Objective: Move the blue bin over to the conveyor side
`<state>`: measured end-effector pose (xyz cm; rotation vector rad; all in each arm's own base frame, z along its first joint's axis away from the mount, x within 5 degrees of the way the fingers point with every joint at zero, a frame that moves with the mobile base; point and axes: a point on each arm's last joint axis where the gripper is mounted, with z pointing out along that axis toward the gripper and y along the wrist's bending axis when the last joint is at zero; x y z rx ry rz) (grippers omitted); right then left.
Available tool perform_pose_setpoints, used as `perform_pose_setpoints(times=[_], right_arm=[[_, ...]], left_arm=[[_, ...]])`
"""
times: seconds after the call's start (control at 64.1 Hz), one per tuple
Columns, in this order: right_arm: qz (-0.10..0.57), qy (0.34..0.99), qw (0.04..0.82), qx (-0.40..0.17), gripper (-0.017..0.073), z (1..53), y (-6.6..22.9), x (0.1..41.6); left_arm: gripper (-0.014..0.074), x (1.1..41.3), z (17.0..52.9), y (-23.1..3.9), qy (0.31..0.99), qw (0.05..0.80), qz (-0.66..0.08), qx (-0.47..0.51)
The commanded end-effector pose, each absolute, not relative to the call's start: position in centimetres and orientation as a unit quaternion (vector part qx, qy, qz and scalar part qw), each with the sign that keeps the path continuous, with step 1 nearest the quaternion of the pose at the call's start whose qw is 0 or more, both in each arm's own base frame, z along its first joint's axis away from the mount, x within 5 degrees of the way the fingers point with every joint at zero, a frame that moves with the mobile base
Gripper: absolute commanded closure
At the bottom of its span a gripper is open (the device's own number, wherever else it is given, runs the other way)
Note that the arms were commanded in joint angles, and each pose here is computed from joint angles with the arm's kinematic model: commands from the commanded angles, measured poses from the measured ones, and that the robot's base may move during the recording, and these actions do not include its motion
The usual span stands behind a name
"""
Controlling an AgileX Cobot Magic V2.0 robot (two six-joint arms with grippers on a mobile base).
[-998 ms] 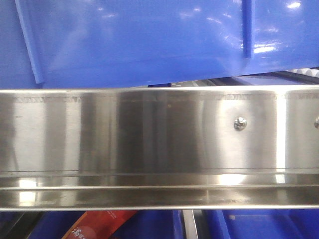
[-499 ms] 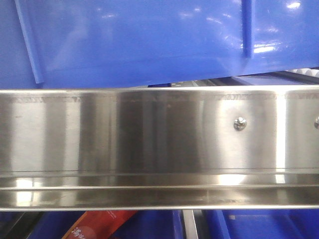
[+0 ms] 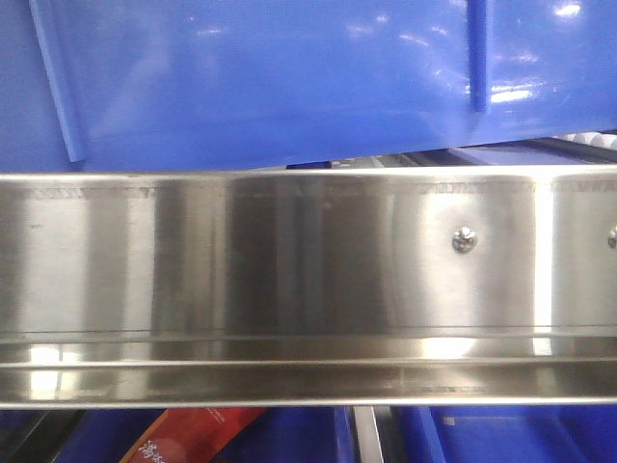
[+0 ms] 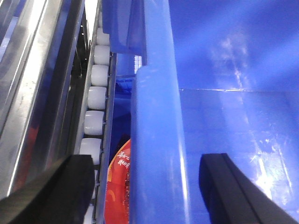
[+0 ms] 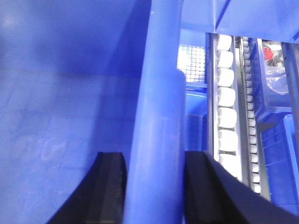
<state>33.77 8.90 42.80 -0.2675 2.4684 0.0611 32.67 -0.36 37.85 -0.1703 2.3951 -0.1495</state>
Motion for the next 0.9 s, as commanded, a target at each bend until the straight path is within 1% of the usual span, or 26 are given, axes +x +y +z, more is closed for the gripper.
perform_pose_setpoints(times=[0.0,0.062,0.156,0.343,0.468,0.889], right_arm=[[0.020,0.939,0.327,-0.105,0.0638,42.83,8.91,33.81],[0.020,0.939,0.327,-0.105,0.0638,42.83,8.91,33.81],[0.020,0.939,0.327,-0.105,0.0638,42.83,8.91,33.81],[0.020,0.939,0.327,-0.105,0.0638,42.83,8.91,33.81],[0.020,0.939,0.327,-0.105,0.0638,42.83,8.91,33.81],[0.020,0.939,0.327,-0.105,0.0638,42.83,8.91,33.81]], left_arm=[[0.0258,32.80,37.52,-0.42,0.932,0.351,-0.061,-0.070],[0.0281,32.80,37.53,-0.47,0.932,0.351,-0.064,-0.071],[0.0361,32.80,37.54,-0.59,0.931,0.350,-0.072,-0.073],[0.0628,32.80,37.56,-0.77,0.930,0.349,-0.084,-0.077],[0.0599,32.80,37.56,-0.77,0.930,0.349,-0.084,-0.077],[0.0599,32.84,37.60,-0.77,0.929,0.352,-0.084,-0.077]])
